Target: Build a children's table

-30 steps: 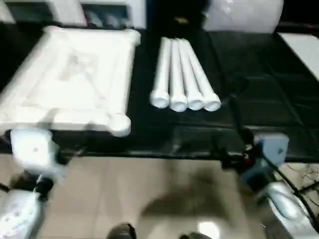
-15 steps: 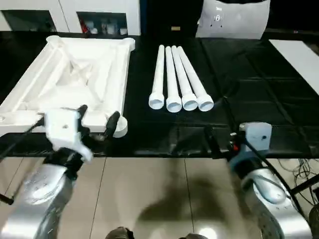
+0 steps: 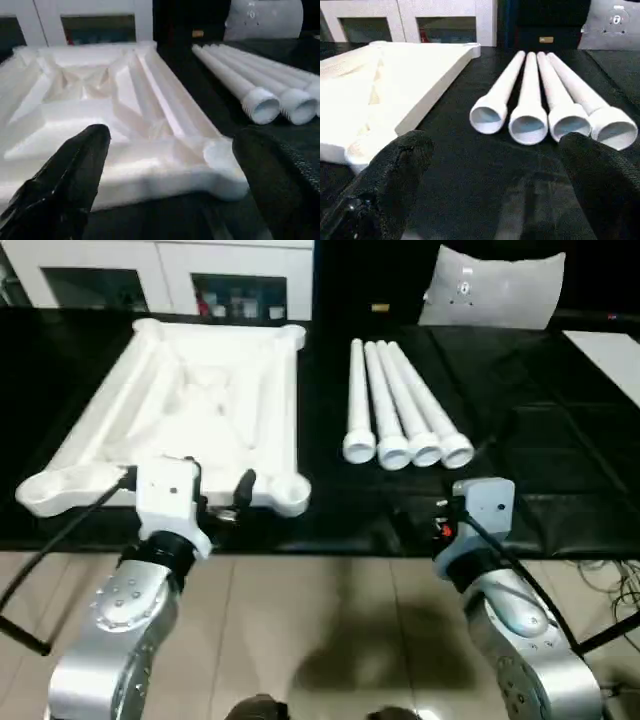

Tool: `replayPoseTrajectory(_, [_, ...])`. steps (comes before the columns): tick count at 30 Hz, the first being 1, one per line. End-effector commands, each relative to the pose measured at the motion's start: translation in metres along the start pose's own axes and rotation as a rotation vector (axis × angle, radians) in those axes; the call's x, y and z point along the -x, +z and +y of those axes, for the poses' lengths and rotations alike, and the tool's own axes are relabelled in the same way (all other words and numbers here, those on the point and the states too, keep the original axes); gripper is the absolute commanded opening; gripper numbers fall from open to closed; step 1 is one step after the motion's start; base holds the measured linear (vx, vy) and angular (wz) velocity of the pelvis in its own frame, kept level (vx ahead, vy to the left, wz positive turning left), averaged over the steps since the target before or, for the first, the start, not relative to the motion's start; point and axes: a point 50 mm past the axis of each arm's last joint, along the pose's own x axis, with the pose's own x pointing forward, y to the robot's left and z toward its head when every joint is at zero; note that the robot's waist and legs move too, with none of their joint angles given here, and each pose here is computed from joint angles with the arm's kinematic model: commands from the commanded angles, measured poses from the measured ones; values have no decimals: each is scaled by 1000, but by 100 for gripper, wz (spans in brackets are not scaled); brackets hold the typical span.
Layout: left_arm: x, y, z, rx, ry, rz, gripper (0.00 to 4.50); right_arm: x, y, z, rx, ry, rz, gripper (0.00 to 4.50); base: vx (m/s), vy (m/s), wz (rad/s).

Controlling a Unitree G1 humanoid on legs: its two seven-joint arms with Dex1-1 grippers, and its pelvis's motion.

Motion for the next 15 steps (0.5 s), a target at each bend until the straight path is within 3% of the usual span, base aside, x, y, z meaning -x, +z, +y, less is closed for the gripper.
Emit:
replayPoseTrajectory(1, [2,0,-2,12,3,13,437,0,-4,-2,-29,0,27,450,-138,139,-21])
replayPoseTrajectory(7, [6,1,-4,43,7,-9,437,-2,-6,-6,-38,-54,59,450,-99,160,-15])
replayPoseTrajectory(8, [7,1,-3,36,14,-10,437,-2,-5,-3,-72,-24,59,450,-80,90,0])
replayPoseTrajectory(9, [7,-1,-3,1,31,-2,437,-2,-3,0,-22,16,56,450,-85,51,-24])
replayPoseTrajectory(14, [7,-3,-4,-45,51,2,437,-1,1,2,-52,18,27,450,-101,-30,-6])
replayPoseTrajectory(15, [6,-4,-5,-46,77,13,437,-2,2,0,-22,-10,39,450,-89,-49,-4])
